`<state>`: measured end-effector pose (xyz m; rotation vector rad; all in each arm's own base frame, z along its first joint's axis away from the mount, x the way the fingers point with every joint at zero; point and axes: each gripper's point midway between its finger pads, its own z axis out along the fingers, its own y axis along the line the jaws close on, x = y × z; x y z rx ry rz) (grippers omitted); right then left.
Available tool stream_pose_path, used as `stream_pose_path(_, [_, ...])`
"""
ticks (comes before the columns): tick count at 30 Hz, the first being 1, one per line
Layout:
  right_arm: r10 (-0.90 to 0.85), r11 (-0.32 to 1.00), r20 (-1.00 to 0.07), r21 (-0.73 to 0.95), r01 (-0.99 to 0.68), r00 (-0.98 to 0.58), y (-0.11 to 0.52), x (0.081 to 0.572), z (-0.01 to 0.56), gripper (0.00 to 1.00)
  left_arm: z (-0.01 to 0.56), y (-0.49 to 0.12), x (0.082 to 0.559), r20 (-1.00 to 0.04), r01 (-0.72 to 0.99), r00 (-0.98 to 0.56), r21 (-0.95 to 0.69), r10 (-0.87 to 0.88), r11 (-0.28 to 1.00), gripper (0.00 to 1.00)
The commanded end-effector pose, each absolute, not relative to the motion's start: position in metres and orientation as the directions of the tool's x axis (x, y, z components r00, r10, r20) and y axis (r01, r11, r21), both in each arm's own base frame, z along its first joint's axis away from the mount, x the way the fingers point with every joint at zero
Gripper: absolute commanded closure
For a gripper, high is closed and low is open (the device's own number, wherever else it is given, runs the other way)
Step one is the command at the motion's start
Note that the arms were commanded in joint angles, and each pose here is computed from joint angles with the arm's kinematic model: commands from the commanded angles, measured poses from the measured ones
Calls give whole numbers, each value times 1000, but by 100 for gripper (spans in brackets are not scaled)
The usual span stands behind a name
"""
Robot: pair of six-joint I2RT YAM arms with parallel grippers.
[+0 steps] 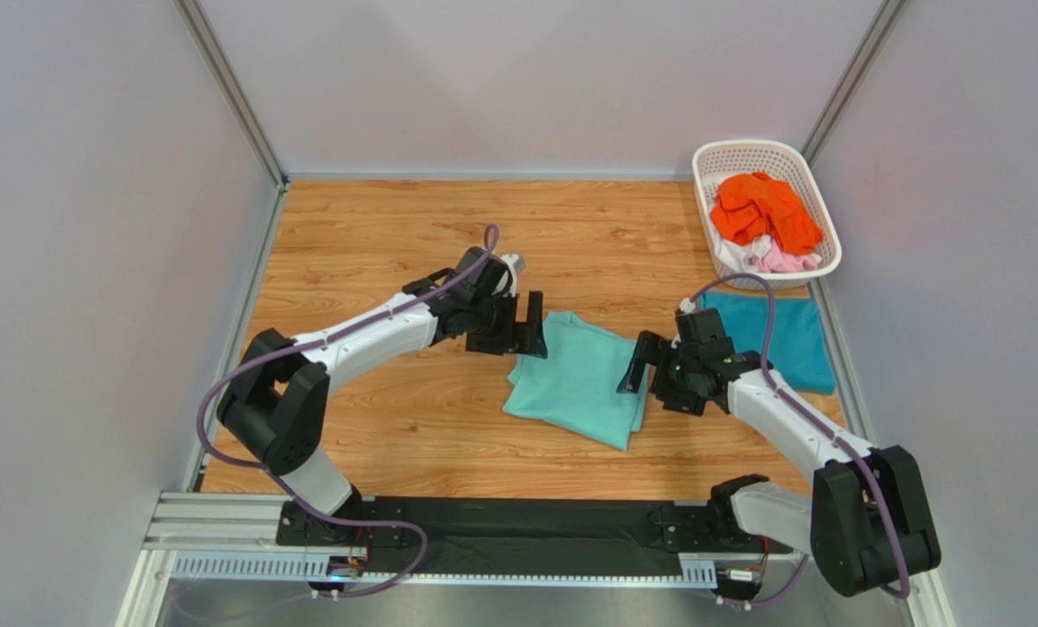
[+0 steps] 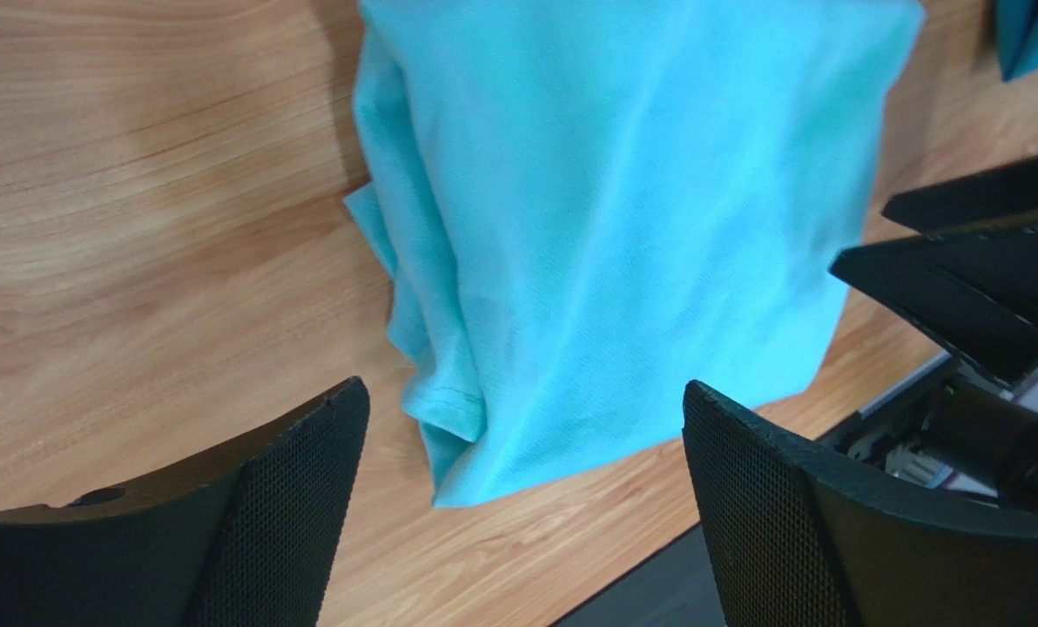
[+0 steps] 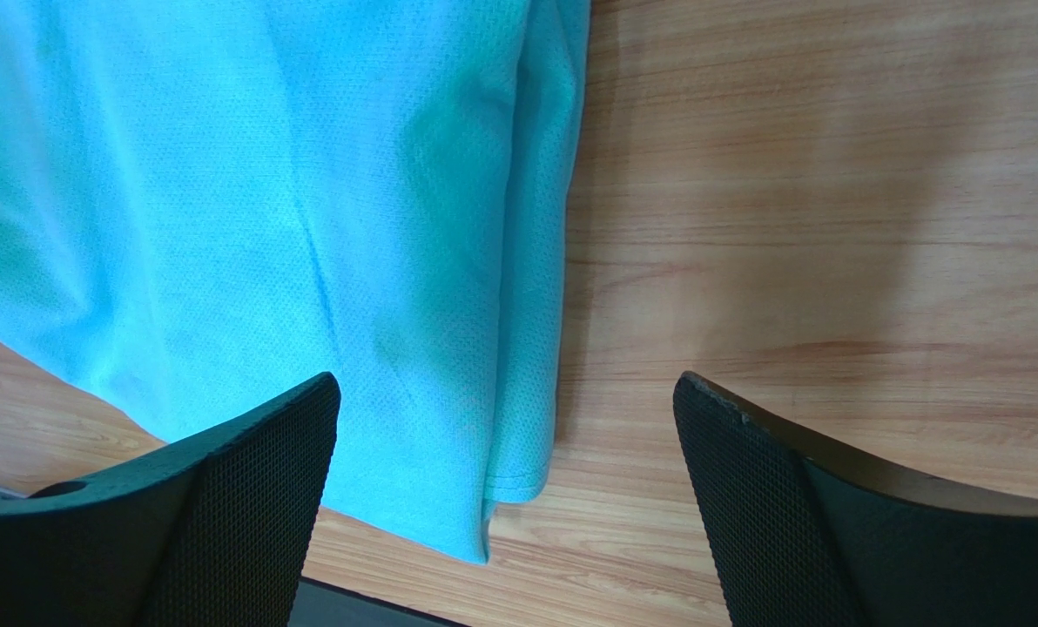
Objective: Fold and stack the t-shirts
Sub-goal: Fold the tshirt, then neatly place the folded tshirt to the corner
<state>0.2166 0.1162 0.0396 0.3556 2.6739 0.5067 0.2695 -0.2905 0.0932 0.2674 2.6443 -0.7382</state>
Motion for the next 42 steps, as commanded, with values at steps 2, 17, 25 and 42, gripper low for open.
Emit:
stream_pose_path(2, [346, 880, -376, 448, 159, -860, 128, 234, 56, 0, 135, -327, 252, -499, 451, -850, -522, 169, 724, 0])
stream_pose_path(17, [356, 875, -349, 450, 178, -867, 131, 231, 46, 0, 62, -341, 260, -356, 376, -913, -547, 198, 748, 0])
stream_pose_path(25, [351, 893, -352, 404, 197, -868, 129, 235, 34, 2, 48, -347, 247, -302, 351, -932, -618, 200, 703, 0])
stream_pose_path(42, [286, 949, -364, 235, 210, -887, 149, 252, 4, 41, 157, -250, 220, -578, 342, -816, -469, 10, 814, 0])
